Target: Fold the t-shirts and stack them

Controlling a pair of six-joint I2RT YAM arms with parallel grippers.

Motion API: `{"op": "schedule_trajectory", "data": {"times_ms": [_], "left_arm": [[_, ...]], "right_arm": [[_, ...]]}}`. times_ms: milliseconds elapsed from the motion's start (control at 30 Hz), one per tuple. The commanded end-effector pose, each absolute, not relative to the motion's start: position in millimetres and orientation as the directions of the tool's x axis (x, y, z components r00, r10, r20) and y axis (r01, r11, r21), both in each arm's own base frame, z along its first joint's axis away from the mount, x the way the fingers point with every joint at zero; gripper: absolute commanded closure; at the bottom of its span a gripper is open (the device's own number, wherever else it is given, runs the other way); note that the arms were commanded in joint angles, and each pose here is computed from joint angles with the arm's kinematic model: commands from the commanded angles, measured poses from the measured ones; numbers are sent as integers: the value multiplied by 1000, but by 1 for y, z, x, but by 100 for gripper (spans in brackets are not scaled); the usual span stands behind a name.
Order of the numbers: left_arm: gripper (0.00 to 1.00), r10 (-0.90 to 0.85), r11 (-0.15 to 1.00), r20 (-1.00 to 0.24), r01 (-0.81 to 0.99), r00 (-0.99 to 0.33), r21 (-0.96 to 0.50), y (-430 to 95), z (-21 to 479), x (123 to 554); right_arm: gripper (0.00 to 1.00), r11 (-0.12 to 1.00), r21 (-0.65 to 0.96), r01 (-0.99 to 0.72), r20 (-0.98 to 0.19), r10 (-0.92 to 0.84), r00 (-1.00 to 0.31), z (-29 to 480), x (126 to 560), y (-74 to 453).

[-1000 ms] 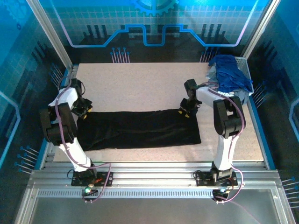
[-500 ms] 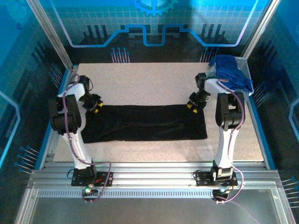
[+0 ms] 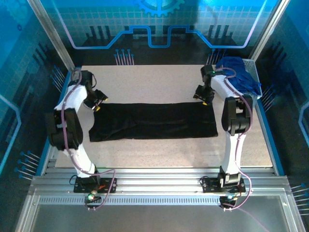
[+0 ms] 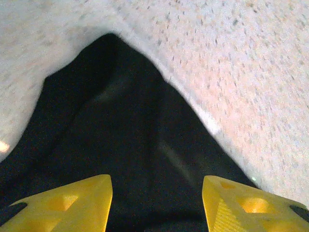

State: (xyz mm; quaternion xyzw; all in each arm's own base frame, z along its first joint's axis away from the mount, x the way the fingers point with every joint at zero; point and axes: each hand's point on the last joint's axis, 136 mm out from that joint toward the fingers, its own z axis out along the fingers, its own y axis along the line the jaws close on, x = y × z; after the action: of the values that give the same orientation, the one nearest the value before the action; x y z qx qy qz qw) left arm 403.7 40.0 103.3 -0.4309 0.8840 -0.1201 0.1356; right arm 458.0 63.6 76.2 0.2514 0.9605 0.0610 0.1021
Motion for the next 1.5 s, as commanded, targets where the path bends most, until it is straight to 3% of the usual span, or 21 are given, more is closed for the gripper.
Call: {"op": "schedule_trajectory", "data": {"times_ms": [0,133,200,300,467,600,767,1133,1400,1467], "left_arm": [[47,-786,610,-52,-761,-616,-222,35,80,352],[47,-806,551,53,-780,-589,-296,13,67,339],[50,-790,557,37,-741,-612,-375,-3,76,357],[50,-696,661,-49,-612,-717,-435,-39,93,389],[48,-466,865,-120,-424,-877,-268,-75,73,401],[47,-383,915,-119,-359,-916,-183,-79,50,404],[49,-308,945,-144,-286,-940,-158,-89,38,416],[72,-251,968,-77,-252,-965,11,-90,30,395],[66,-254,965,-81,-258,-964,45,-85,42,386],[69,-258,965,-72,-260,-964,30,-88,40,384]], "right_arm": [[52,903,240,356,-234,410,-882,110,450,101],[53,900,373,224,-163,301,-939,104,430,170],[55,902,394,174,-140,246,-959,100,418,197],[57,896,408,177,-98,235,-967,83,404,213],[54,850,516,105,-84,172,-981,86,401,235],[49,744,666,-59,-166,71,-984,123,394,269],[49,725,688,-41,-153,89,-984,131,382,268],[51,731,682,3,-142,137,-980,133,382,251],[52,729,685,10,-142,146,-979,132,385,249],[52,725,688,9,-140,145,-979,132,385,250]]}}
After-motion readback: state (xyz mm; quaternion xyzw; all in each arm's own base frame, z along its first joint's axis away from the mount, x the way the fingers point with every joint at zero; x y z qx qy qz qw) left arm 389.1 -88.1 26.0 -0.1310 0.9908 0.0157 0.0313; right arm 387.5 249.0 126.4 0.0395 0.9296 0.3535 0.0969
